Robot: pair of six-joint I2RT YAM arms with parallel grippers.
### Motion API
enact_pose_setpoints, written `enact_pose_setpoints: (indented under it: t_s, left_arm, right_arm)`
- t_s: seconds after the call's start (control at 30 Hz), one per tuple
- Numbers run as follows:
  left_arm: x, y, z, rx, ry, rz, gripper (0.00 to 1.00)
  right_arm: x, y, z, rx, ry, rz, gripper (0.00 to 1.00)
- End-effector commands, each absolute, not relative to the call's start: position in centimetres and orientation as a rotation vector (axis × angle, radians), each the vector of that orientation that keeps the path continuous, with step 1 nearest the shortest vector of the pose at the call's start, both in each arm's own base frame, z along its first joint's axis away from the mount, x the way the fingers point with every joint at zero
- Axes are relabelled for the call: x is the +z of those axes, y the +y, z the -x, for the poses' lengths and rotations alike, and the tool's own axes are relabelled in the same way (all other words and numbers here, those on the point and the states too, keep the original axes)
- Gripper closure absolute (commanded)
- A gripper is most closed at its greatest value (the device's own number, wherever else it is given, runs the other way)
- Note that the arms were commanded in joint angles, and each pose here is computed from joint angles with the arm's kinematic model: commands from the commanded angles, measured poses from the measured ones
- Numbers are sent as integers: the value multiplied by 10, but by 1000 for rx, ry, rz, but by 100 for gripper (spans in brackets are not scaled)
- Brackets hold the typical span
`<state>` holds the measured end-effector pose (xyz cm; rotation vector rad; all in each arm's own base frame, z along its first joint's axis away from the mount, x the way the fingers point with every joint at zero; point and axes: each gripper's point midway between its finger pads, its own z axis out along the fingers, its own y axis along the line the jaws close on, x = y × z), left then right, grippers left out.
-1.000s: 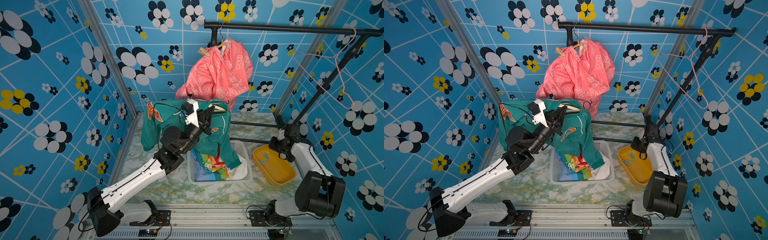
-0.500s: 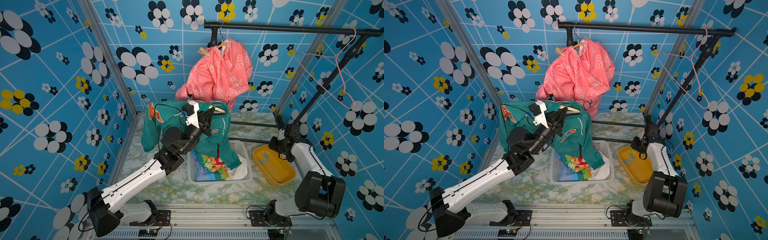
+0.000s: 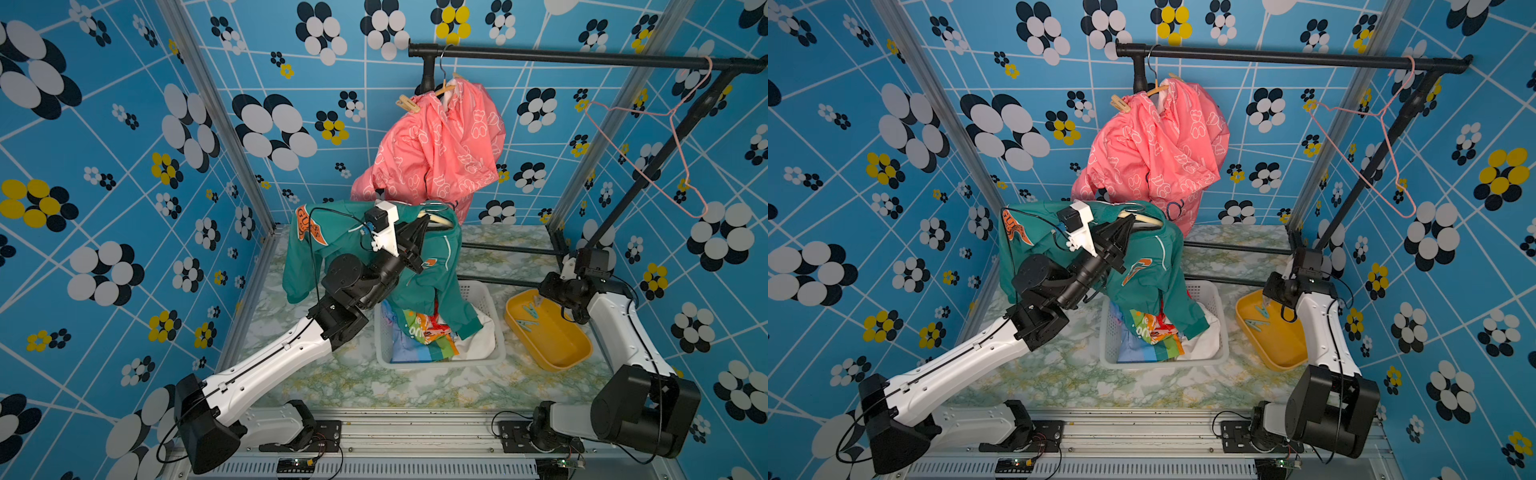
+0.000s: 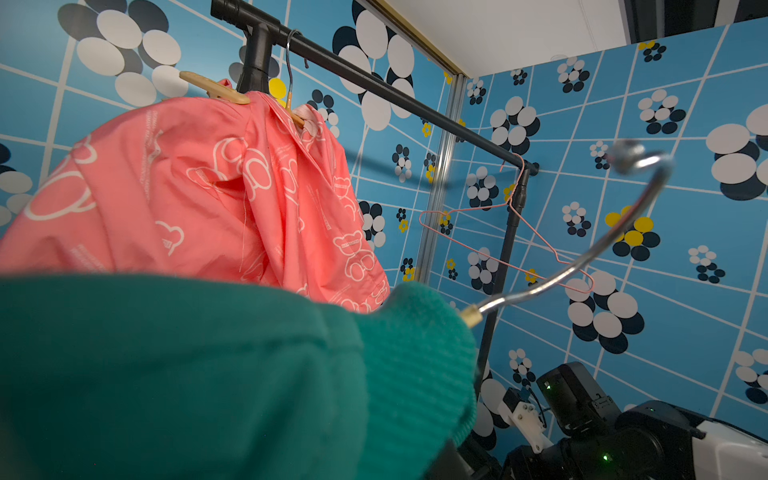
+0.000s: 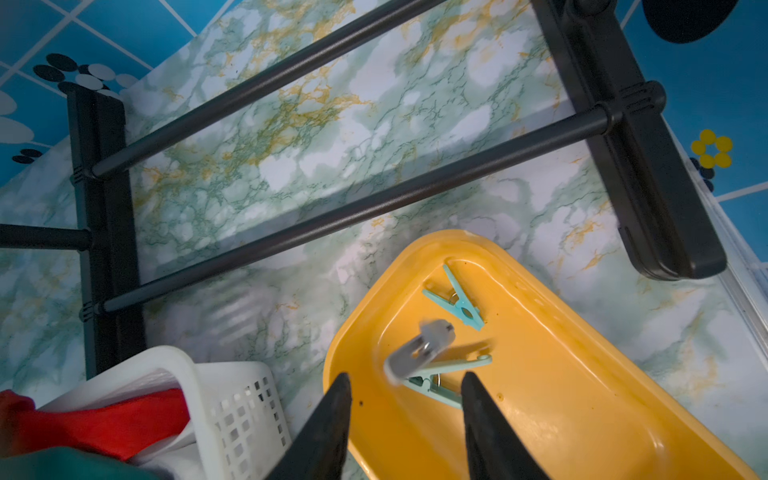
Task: Remove the clothespins securing jackets to the hanger
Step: Place the clothespin in the storage box.
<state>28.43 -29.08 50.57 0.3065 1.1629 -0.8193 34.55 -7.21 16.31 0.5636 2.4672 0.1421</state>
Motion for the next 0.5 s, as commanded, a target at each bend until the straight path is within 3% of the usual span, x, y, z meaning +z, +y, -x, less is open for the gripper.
enact_pose_setpoints:
  t_s: [0.0,0.2,0.33,0.47]
  left_arm:
    - [546,-271,-265,-852,1010,-279,100]
    - [547,-274,-262,-866,1012,-294,100]
    - [549,-281,-260,-890,1020,-328,100]
    - [551,-291,-257,-920,1038,-391,100]
  right_arm:
    - [161,-70,-338,151,2491,-574,52]
    - [199,-64,-341,171,2365,-505,49]
    - [280,-31,-349,251,2141,-300,49]
    - [362,38,-343,308,1960,57,48]
